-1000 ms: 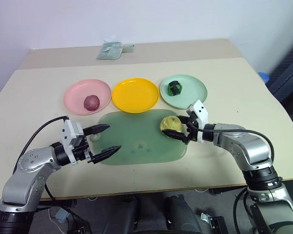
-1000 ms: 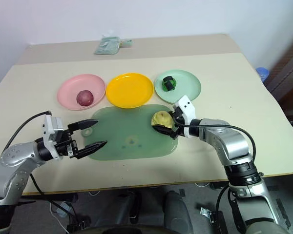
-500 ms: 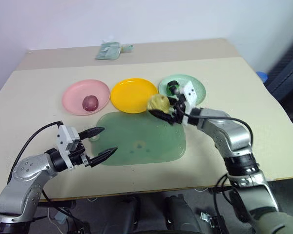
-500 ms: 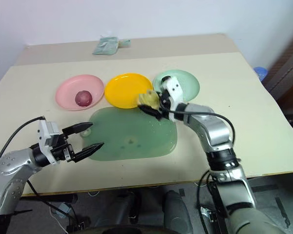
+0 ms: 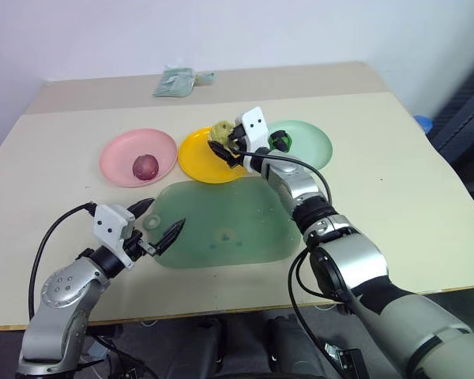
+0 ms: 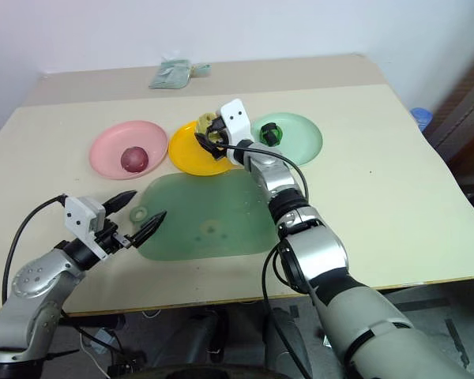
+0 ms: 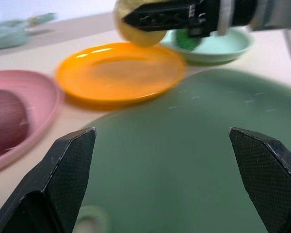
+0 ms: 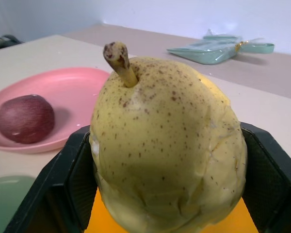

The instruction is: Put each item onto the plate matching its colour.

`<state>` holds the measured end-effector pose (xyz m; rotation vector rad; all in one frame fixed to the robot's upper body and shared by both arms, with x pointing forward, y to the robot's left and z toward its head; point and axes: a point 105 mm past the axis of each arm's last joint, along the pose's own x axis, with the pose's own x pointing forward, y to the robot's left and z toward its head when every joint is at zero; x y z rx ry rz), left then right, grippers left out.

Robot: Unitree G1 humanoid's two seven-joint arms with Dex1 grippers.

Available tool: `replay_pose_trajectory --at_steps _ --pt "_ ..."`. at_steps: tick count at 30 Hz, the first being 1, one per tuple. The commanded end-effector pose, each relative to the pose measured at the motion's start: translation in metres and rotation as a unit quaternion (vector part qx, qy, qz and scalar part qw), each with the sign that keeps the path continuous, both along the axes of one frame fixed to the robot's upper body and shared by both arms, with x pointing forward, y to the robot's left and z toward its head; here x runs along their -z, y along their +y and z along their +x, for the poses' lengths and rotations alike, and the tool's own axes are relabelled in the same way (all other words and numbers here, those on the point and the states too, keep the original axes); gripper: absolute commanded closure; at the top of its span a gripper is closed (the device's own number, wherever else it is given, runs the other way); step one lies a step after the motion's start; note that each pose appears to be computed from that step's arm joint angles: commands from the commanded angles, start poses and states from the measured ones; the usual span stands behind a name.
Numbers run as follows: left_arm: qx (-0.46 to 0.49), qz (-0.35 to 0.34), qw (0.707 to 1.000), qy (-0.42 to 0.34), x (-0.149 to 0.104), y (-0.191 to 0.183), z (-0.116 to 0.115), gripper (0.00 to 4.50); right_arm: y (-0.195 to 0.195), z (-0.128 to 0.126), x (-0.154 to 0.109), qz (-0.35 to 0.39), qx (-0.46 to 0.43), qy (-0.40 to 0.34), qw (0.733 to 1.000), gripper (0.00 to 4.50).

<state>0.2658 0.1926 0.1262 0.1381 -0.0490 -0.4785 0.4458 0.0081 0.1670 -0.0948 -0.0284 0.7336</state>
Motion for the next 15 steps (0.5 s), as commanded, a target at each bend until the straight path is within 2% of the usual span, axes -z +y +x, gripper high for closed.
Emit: replay_pose_trajectory --at_steps 1,6,11,13,15 --pt "-0.029 0.021 0.999 -0.028 -0.005 0.004 -0.001 0.0 0.015 -0.001 -0.012 -0.001 -0.01 -0.021 1.0 0.04" --pt "-0.059 0.031 0.997 -0.035 0.001 0.015 0.001 0.0 0.009 -0.001 -0.014 0.006 -0.012 -0.029 0.999 0.04" --pt "-0.057 0.021 0.997 -0.056 0.007 0.021 0.001 0.0 -0.028 -0.002 -0.029 0.028 -0.034 -0.069 0.997 0.04" --pt "-0.045 0.016 0.997 -0.053 0.009 0.023 -0.001 0.0 -0.052 -0.011 -0.033 0.03 -0.047 -0.088 0.995 0.04" --pt "-0.037 0.015 0.998 -0.05 0.011 0.028 -0.002 0.0 -0.081 -0.031 -0.035 0.025 -0.058 -0.098 0.993 0.04"
